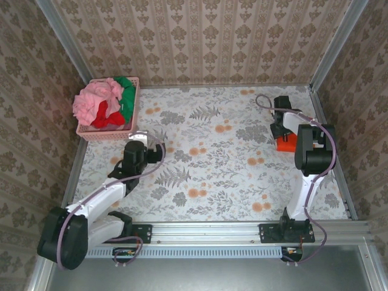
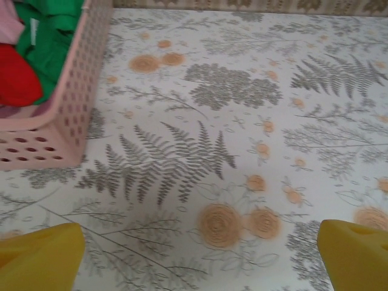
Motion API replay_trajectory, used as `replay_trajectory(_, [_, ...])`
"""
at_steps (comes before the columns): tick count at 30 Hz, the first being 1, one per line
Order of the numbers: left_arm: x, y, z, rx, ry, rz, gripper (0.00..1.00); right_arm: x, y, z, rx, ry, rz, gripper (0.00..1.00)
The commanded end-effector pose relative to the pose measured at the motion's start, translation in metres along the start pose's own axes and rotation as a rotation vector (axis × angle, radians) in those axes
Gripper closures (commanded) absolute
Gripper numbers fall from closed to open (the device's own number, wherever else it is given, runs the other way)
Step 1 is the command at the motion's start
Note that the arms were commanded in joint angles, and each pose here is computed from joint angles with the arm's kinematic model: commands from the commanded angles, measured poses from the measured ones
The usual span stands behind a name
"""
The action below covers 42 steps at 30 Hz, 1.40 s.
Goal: Fold and stack the t-shirts
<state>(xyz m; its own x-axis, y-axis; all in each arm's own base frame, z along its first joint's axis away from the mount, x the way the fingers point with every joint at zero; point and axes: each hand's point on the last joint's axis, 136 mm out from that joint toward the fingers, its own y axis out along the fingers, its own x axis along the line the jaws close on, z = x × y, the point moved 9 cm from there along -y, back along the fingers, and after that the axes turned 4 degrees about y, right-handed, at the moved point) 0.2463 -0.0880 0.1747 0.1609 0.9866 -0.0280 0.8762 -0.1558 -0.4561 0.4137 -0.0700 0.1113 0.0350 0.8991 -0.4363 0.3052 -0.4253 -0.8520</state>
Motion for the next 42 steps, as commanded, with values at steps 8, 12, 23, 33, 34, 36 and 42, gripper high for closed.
replay_trajectory(8, [0.032, 0.001, -0.025, -0.085, 0.045, -0.105, 0.00, -0.011, -0.040, 0.007, -0.180, 0.137, -0.028, 0.24])
replay_trajectory(12, [0.049, 0.003, -0.026, -0.094, 0.081, -0.192, 0.00, -0.004, -0.088, 0.012, -0.396, 0.216, -0.172, 0.09])
replay_trajectory(23, [0.082, 0.045, 0.000, -0.106, 0.169, -0.175, 0.00, 0.037, -0.121, 0.084, -0.849, 0.353, -0.411, 0.00])
replay_trajectory(33, [0.096, 0.070, 0.016, -0.098, 0.123, -0.139, 0.00, 0.050, -0.092, 0.091, -0.937, 0.372, -0.404, 0.00])
replay_trajectory(34, [0.096, 0.070, 0.017, -0.092, 0.120, -0.142, 0.00, 0.052, -0.088, 0.090, -0.931, 0.363, -0.408, 0.00])
replay_trajectory(36, [0.096, 0.070, 0.016, -0.092, 0.124, -0.157, 0.00, 0.057, -0.077, 0.086, -0.910, 0.363, -0.408, 0.00])
replay_trajectory(42, [0.096, 0.070, 0.017, -0.089, 0.125, -0.173, 0.00, 0.052, -0.074, 0.080, -0.863, 0.402, -0.371, 0.00])
